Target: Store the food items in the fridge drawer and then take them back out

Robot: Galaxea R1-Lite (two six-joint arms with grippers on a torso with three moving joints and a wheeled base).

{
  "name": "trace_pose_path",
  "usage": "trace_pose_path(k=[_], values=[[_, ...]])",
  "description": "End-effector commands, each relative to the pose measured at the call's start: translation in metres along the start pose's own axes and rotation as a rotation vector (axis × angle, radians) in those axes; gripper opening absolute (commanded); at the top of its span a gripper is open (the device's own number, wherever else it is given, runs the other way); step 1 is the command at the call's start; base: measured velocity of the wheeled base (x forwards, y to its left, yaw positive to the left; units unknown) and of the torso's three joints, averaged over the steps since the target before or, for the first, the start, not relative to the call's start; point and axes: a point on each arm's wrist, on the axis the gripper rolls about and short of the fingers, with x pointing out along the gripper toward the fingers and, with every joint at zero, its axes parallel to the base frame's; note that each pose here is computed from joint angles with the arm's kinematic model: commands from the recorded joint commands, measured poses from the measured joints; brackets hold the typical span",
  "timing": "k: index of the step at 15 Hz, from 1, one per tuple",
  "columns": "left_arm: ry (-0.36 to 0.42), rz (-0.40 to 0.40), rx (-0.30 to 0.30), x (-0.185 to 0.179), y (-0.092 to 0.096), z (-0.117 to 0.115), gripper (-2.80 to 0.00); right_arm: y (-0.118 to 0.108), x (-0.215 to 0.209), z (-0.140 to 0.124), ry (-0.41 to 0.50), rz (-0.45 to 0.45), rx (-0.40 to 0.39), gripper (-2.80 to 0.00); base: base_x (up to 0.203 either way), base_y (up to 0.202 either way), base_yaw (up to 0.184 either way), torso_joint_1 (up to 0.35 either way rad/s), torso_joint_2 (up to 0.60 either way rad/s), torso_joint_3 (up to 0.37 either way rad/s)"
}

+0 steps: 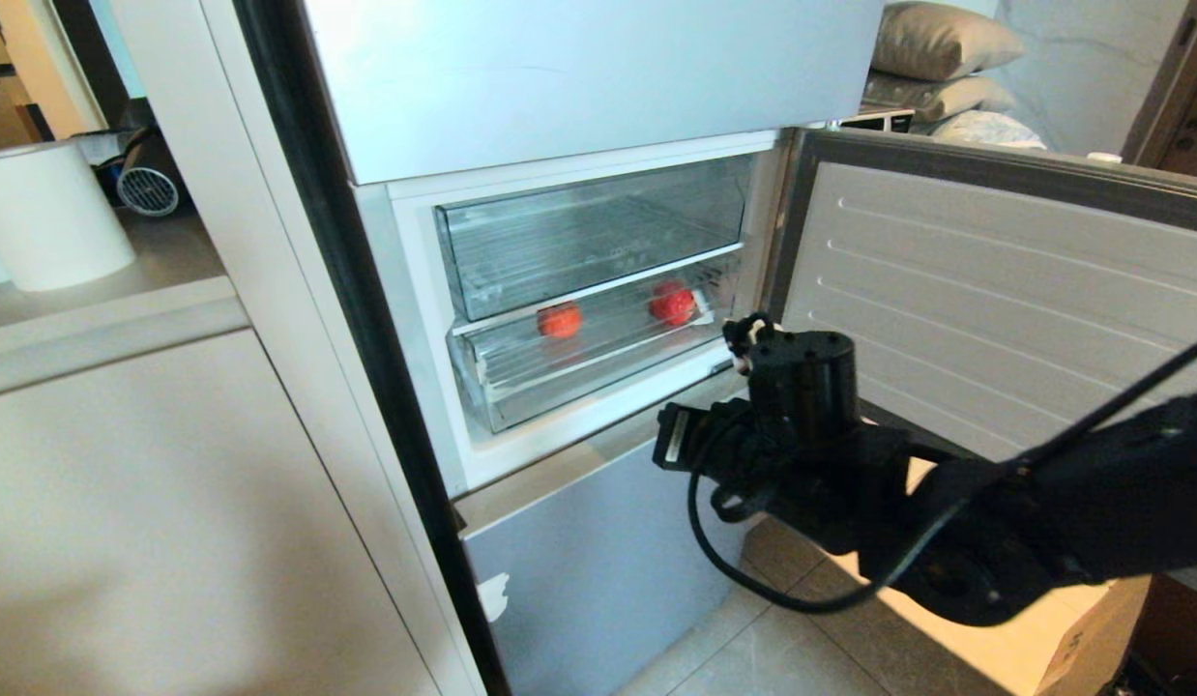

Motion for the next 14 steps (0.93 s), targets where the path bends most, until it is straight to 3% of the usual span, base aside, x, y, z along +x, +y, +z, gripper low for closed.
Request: trace_pose_path(k=[1,5,8,11,14], values=[[0.001,0.001,0.000,0.000,0.000,0.000,-2.80,-0.004,-0.075,0.021,-0.053,0.043,-0.050,-2.80,0.000,0.000,0.000,0.000,0.00,0.000],[0.001,0.001,0.000,0.000,0.000,0.000,-2.80,-0.034,-0.143,0.013,-0.080,-0.025,-0.149,-2.80,0.000,0.000,0.000,0.000,0.00,0.000],[0.001,0.001,0.000,0.000,0.000,0.000,-2.80,-0.059,-0.185,0.001,-0.142,-0.167,-0.161,-2.80,0.000,0.000,0.000,0.000,0.00,0.000],[0.001,0.001,0.000,0.000,0.000,0.000,-2.80,-0.086,-0.231,0.012,-0.321,-0.308,-0.109,-2.80,0.000,0.000,0.000,0.000,0.00,0.000],[0.001,0.001,0.000,0.000,0.000,0.000,-2.80,-0.118,-0.286,0.009,-0.531,-0.550,-0.095,-2.80,0.000,0.000,0.000,0.000,0.00,0.000]])
